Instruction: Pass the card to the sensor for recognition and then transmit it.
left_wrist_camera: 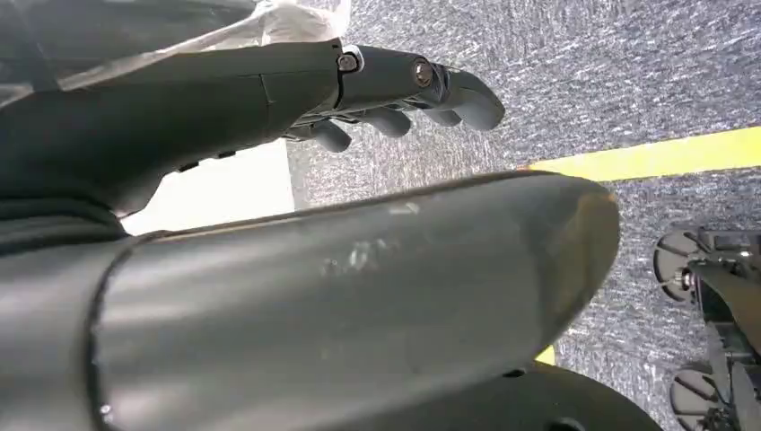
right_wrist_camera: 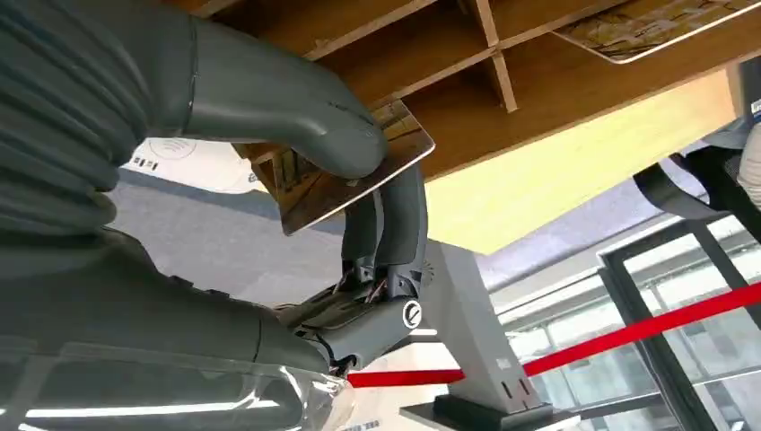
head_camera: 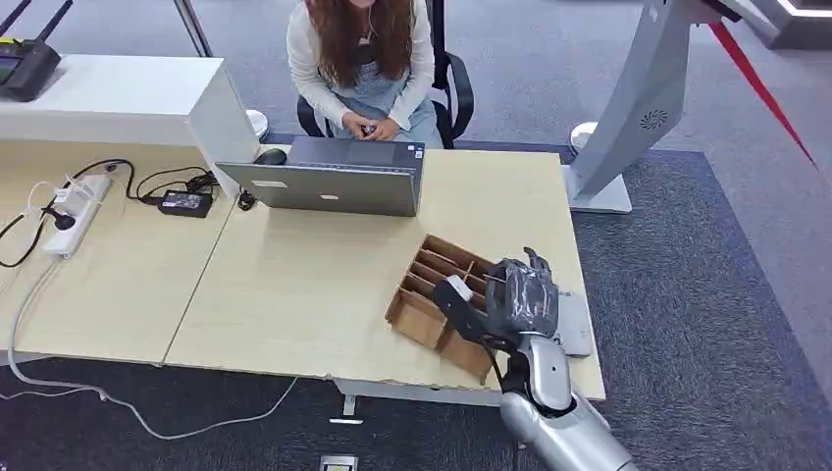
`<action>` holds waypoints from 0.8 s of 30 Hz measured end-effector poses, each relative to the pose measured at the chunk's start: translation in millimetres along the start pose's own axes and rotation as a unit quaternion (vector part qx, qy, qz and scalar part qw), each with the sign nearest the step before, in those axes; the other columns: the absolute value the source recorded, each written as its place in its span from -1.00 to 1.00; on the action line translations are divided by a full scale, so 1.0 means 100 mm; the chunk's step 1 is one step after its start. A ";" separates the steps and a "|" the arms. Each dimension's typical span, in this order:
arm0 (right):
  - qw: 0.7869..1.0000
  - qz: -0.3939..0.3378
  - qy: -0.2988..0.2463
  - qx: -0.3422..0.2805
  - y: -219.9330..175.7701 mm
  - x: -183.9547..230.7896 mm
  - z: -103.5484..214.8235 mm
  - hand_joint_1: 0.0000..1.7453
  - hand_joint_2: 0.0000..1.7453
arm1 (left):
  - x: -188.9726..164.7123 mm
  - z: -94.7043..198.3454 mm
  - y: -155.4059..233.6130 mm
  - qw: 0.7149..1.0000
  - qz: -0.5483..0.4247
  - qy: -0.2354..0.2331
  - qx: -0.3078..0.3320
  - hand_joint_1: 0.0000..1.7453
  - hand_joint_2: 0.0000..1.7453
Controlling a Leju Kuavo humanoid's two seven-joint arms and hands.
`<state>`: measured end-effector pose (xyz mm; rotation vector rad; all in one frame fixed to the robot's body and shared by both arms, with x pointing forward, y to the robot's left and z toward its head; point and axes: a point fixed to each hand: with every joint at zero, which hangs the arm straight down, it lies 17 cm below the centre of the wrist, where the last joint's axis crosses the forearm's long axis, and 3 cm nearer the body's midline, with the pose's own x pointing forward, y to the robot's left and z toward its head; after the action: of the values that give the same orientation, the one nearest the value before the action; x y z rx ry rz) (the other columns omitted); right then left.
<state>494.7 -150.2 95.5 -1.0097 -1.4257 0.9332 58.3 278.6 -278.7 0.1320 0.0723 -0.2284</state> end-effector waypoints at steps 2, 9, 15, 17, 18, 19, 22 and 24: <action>1.000 0.000 0.000 0.000 0.00 0.00 0.00 0.70 1.00 | 0.00 0.00 0.00 1.000 0.000 0.000 0.000 -1.00 -1.00; 1.000 0.000 0.001 0.000 0.00 0.00 0.00 0.70 1.00 | 0.00 0.00 0.00 1.000 0.000 -0.001 0.000 -1.00 -1.00; 1.000 0.000 0.001 0.000 0.00 0.00 0.00 0.72 1.00 | 0.00 0.00 0.00 1.000 0.000 -0.001 0.000 -1.00 -1.00; 1.000 -0.001 0.001 -0.001 0.00 0.00 0.00 0.80 1.00 | 0.01 0.00 0.00 1.000 0.001 -0.001 0.000 -1.00 -1.00; 1.000 -0.002 0.001 -0.002 -0.01 0.00 0.00 0.86 1.00 | 0.01 0.00 0.00 1.000 0.001 -0.002 0.000 -1.00 -1.00; 1.000 -0.002 0.001 -0.003 -0.01 0.00 0.00 0.96 1.00 | 0.01 0.00 0.00 1.000 0.001 -0.002 0.000 -1.00 -1.00; 1.000 -0.005 -0.001 -0.008 -0.03 0.00 0.00 1.00 1.00 | 0.01 0.00 0.00 1.000 0.001 -0.003 0.001 -1.00 -1.00; 1.000 -0.007 -0.003 -0.013 -0.05 0.01 -0.01 1.00 1.00 | 0.01 0.00 0.00 1.000 0.002 -0.003 0.001 -1.00 -1.00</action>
<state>494.9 -150.7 100.7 -1.0153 -1.4517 0.9094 59.5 278.8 -278.8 0.1335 0.0658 -0.2258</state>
